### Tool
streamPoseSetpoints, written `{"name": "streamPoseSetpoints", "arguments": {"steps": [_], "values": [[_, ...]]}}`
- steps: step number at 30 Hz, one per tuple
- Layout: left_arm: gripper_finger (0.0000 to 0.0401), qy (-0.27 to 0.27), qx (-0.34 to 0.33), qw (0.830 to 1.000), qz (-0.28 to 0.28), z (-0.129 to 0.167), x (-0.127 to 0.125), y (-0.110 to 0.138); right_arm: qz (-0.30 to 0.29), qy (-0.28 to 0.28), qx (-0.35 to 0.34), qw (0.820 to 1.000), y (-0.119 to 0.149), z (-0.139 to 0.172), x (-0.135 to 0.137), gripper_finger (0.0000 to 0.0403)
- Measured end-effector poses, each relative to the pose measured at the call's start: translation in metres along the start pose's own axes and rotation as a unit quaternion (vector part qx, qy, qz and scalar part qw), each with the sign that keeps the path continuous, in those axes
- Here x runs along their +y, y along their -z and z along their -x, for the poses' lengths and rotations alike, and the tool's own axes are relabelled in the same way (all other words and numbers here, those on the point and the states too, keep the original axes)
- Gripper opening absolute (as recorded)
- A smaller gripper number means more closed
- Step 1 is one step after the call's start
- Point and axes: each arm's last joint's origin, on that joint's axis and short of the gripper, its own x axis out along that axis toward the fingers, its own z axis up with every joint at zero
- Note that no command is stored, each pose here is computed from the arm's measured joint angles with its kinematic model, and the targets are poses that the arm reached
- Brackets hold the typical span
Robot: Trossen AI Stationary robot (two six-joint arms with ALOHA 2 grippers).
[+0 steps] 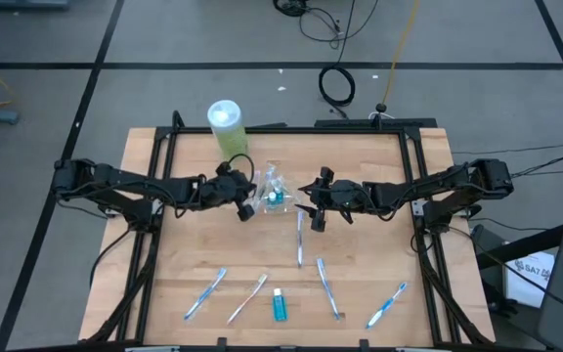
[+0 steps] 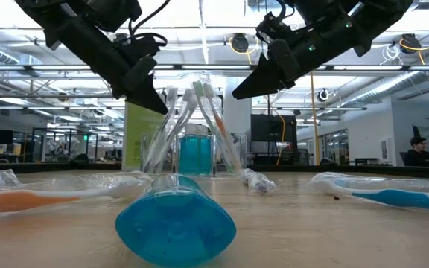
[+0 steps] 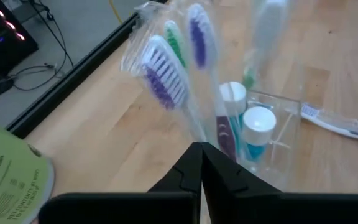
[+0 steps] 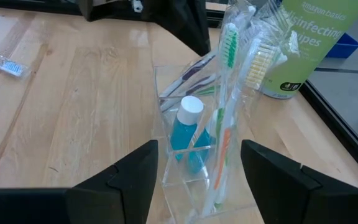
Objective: Pick & Place toothbrushing station
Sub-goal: Put the left violet toothbrush into the transparent organizer, then put the mouthwash into the transparent organizer
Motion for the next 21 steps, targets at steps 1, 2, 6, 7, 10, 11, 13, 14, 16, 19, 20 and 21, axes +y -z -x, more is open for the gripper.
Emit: {"name": "streamPoseSetpoints", "arguments": {"steps": [1,2,6,7,10,11,13,14,16,19,20,21], "values": [[0.0012,0.002,0.000,1.000,-0.001,0.0003,-0.0007,0.0000,0.000,0.000,0.000,1.000,0.0000,0.0000,0.0001,0.0224],[0.0018,0.003,0.000,1.000,-0.002,0.0006,-0.0015,0.0003,0.000,0.000,0.000,1.000,0.0000,0.0000,0.0001,0.0224],[0.0046,0.004,0.003,1.000,0.018,0.0007,-0.0018,0.0008,0.000,0.000,0.000,1.000,0.0000,0.0000,0.0000,0.0224],[0.0053,0.003,0.005,1.000,0.021,0.0008,-0.0017,0.0011,0.000,0.000,0.000,1.000,0.0000,0.0000,0.0000,0.0224],[0.0074,0.002,0.012,1.000,0.021,0.0008,-0.0014,0.0027,0.000,0.000,0.000,1.000,0.0000,0.0000,0.0001,0.0224],[0.0081,0.001,0.015,1.000,0.021,0.0008,-0.0014,0.0033,0.000,0.000,0.000,1.000,0.0000,0.0000,0.0000,0.0224],[0.0090,0.001,0.024,1.000,0.020,0.0011,-0.0016,0.0053,0.000,0.000,0.000,1.000,0.0000,0.0000,0.0001,0.0224],[0.0094,0.002,0.027,0.999,0.018,0.0014,-0.0022,0.0062,0.000,0.000,0.000,1.000,0.0000,0.0000,0.0000,0.0224],[0.0101,0.003,0.034,0.999,0.013,0.0023,-0.0038,0.0078,0.000,0.000,0.000,1.000,0.0000,0.0000,0.0000,0.0224],[0.0111,0.010,0.039,0.999,0.014,0.0058,-0.0071,0.0093,0.000,-0.002,0.003,1.000,0.0007,0.0000,0.0002,0.0224],[0.0114,0.012,0.039,0.999,0.015,0.0067,-0.0084,0.0095,0.001,-0.006,0.005,1.000,0.0010,0.0000,0.0004,0.0224],[0.0118,0.015,0.039,0.999,0.016,0.0074,-0.0098,0.0097,0.001,-0.015,0.006,1.000,0.0014,0.0000,0.0009,0.0224]]}}
